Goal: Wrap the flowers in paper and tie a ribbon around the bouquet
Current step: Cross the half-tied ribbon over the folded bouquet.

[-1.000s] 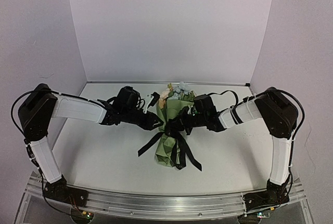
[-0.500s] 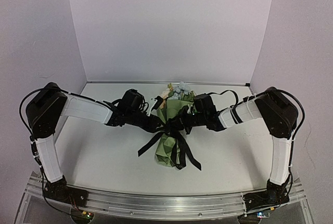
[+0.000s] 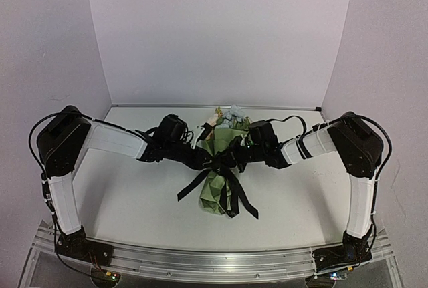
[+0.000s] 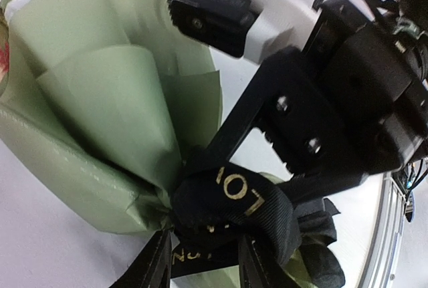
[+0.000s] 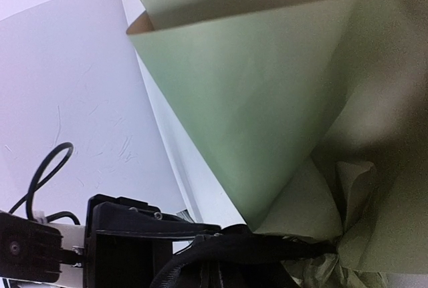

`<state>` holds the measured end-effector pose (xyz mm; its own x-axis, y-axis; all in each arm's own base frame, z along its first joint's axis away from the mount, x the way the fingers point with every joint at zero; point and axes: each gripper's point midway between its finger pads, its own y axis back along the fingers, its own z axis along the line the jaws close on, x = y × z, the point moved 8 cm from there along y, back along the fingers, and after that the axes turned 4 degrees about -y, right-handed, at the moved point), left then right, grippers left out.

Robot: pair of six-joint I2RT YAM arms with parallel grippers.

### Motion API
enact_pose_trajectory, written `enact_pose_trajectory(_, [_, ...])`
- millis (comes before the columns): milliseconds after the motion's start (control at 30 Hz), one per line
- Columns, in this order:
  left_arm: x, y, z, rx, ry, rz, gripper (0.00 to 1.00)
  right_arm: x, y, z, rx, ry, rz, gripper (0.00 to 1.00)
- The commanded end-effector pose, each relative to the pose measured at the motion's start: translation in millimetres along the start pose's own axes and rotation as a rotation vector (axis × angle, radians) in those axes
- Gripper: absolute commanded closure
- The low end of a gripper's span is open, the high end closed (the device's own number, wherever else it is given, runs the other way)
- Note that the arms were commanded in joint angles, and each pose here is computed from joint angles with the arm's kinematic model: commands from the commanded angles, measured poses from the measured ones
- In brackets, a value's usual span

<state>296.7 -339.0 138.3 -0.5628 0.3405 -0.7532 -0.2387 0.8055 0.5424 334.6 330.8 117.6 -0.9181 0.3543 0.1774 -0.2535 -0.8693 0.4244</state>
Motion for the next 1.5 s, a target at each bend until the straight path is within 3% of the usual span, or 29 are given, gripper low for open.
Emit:
enact_pose_trajectory(0, [-27,-5,-5,0.042,-0.066,-0.081,0.66,0,3,23,-0.064,0.034,0.005,1.0])
enact_pose_trajectory(167, [-27,-8,-5,0.057,-0.065,-0.078,0.72,0,4,21,-0.062,0.031,0.008,1.0])
enact_pose_trajectory(500, [-22,-9,-2,0.034,-0.051,-0.077,0.99,0,3,21,-0.062,0.027,0.015,1.0])
enact_pose_trajectory(967, [-17,4,-2,-0.025,-0.021,-0.105,1.0,8,15,15,-0.046,0.045,0.009,0.92])
enact_pose_trajectory(1000, [-17,4,-2,-0.028,-0.019,-0.106,1.0,8,17,14,-0.041,0.047,0.007,0.9])
enact_pose_trajectory(1100, [-17,6,-2,-0.031,-0.015,-0.112,1.0,11,20,12,-0.029,0.054,0.01,0.68])
enact_pose_trajectory(1300, [-18,9,-3,-0.034,-0.017,-0.117,1.0,16,31,0,0.038,0.077,-0.006,0.67])
enact_pose_trajectory(1467, [-19,10,-4,-0.035,-0.017,-0.117,1.0,24,46,-6,0.102,0.127,-0.01,0.58])
